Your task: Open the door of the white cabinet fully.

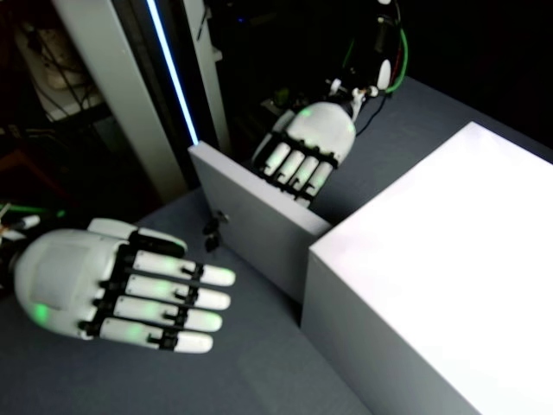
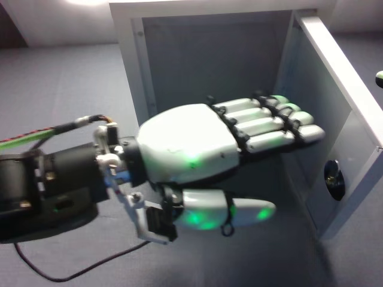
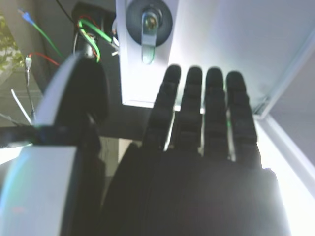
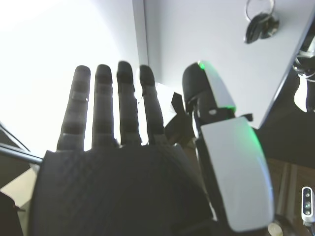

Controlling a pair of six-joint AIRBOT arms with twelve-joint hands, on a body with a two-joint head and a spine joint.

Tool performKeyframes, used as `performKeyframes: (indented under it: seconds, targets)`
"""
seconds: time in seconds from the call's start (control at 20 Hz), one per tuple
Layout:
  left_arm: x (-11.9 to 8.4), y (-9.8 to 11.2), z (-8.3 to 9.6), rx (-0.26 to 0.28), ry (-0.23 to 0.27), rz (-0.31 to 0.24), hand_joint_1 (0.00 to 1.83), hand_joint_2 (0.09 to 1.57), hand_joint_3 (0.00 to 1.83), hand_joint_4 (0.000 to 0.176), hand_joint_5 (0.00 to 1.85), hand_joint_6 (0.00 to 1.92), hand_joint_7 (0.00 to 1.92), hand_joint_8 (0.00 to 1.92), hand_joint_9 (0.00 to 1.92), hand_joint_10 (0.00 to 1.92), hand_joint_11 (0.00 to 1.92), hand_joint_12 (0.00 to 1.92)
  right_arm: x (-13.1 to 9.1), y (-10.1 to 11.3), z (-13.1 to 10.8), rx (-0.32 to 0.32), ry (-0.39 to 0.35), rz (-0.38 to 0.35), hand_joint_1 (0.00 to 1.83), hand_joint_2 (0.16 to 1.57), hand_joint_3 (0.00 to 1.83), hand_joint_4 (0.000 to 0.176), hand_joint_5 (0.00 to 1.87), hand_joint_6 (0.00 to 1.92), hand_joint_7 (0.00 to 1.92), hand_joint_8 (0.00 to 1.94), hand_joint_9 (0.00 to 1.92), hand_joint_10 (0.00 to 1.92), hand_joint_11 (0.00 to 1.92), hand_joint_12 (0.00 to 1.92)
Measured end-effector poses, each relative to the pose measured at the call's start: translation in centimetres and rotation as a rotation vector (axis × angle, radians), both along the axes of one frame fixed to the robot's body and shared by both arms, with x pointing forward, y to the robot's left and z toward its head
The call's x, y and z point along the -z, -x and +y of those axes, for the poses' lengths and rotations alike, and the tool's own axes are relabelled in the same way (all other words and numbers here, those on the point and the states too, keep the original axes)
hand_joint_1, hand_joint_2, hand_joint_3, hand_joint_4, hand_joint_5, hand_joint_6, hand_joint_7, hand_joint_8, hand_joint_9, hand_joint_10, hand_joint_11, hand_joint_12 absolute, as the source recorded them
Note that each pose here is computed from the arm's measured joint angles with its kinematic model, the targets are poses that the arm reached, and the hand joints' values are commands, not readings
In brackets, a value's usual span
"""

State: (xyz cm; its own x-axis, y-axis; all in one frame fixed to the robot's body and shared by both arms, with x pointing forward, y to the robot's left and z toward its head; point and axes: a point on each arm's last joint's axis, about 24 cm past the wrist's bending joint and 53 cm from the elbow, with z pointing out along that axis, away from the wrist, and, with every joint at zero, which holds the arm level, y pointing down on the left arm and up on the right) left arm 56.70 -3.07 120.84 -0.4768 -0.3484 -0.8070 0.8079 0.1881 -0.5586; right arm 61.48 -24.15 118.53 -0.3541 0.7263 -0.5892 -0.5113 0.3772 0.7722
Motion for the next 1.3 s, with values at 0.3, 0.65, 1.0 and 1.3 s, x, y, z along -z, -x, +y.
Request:
performKeyframes:
  seconds: [0.3, 0.65, 1.0, 1.3]
  targets:
    - [0.1, -0.6, 5.0, -0.107, 0.009, 0.037, 0.0, 1.47, 0.01, 0.0, 0.06, 0.01, 0.03, 0.0, 0.04, 0.0, 0.03, 0.01, 0.0, 0.0, 0.0, -0.002, -0.012, 0.007, 0.66, 1.35, 0.0, 0.0, 0.32, 0.0, 0.29, 0.0, 0.23, 0.0, 0.04, 0.38]
    - [-1.1, -0.9, 11.6, -0.273, 0.093, 0.047, 0.0, 1.45, 0.0, 0.0, 0.11, 0.0, 0.12, 0.01, 0.12, 0.01, 0.11, 0.05, -0.9, 0.1, -0.3, 0.006, -0.044, -0.019, 0.72, 1.36, 0.0, 0.0, 0.33, 0.0, 0.29, 0.0, 0.22, 0.0, 0.01, 0.43]
    - [-3.6, -1.2, 19.7, -0.511, 0.181, -0.013, 0.28, 1.39, 0.0, 0.0, 0.08, 0.01, 0.04, 0.01, 0.03, 0.01, 0.02, 0.04, -2.7, 0.6, -0.7, 0.019, -0.103, -0.071, 0.72, 1.38, 0.0, 0.0, 0.33, 0.0, 0.32, 0.0, 0.28, 0.0, 0.02, 0.62]
    - [-5.0, -0.9, 24.5, -0.658, 0.269, -0.067, 0.45, 1.36, 0.0, 0.0, 0.04, 0.0, 0.03, 0.01, 0.01, 0.0, 0.0, 0.0, -4.8, 1.5, -1.5, 0.035, -0.18, -0.14, 0.83, 1.4, 0.0, 0.0, 0.41, 0.0, 0.38, 0.0, 0.34, 0.0, 0.13, 0.41]
